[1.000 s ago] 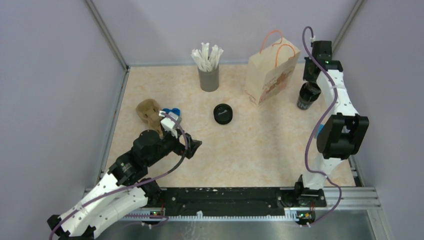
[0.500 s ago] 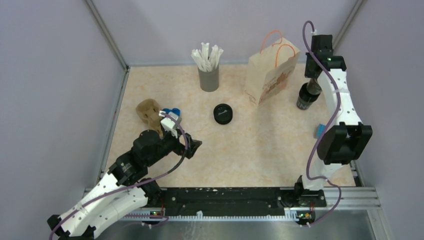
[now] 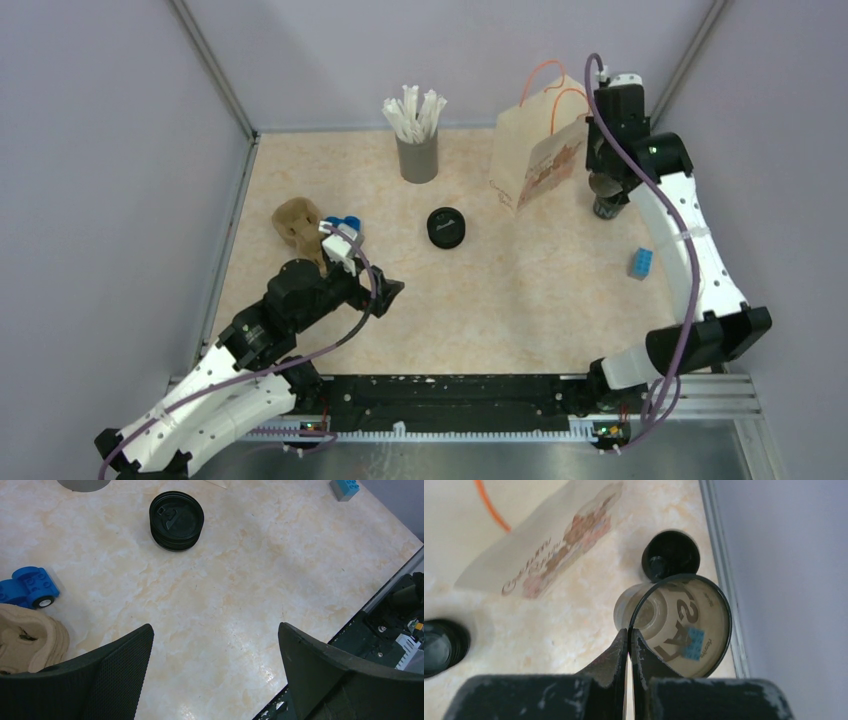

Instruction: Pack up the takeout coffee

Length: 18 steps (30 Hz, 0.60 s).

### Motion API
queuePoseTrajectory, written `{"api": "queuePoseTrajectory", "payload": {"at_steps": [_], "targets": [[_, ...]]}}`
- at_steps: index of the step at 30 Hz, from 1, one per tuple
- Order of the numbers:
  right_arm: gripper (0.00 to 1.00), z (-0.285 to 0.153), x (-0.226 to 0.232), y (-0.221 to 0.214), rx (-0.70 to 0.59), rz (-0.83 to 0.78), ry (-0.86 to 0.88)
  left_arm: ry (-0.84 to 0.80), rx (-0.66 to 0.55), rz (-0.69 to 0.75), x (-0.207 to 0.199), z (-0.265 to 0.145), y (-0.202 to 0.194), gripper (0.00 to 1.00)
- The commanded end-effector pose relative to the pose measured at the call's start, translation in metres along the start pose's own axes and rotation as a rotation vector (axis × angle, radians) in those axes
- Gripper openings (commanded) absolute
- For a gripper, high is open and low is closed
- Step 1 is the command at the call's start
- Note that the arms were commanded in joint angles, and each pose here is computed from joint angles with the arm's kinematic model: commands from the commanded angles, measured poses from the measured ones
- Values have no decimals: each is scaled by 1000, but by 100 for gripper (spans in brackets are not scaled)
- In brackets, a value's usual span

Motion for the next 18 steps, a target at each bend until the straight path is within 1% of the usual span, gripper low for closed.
{"api": "queuePoseTrajectory", "payload": {"at_steps": [1, 5, 9, 12, 14, 18], "targets": [[0, -40, 10, -28, -7, 39, 40, 2, -8, -8, 0, 4, 1, 99], [0, -51, 48, -59, -8, 23, 173, 15, 1, -9, 1, 5, 0, 99], [0, -62, 96, -88, -26, -8, 323, 45, -11, -13, 5, 4, 2, 99], [0, -68, 141, -110, -31, -72, 424, 86, -30, -16, 11, 2, 4, 99], [0, -70, 166, -124, -27, -101, 457, 110, -45, -18, 13, 0, 7, 99], [0, -88, 219, -141, -76, -196, 572, 146, -82, -26, 18, -5, 13, 99]]}}
Point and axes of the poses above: each gripper's point midway between its finger pads, its own z axis out along the fingers, its own x axis along the line the jaws close on, y = z × x, the point moved 4 cm from there along -z, back along the fingers, and after that the axes turned 11 degrees about -z, right-handed, at the moved point
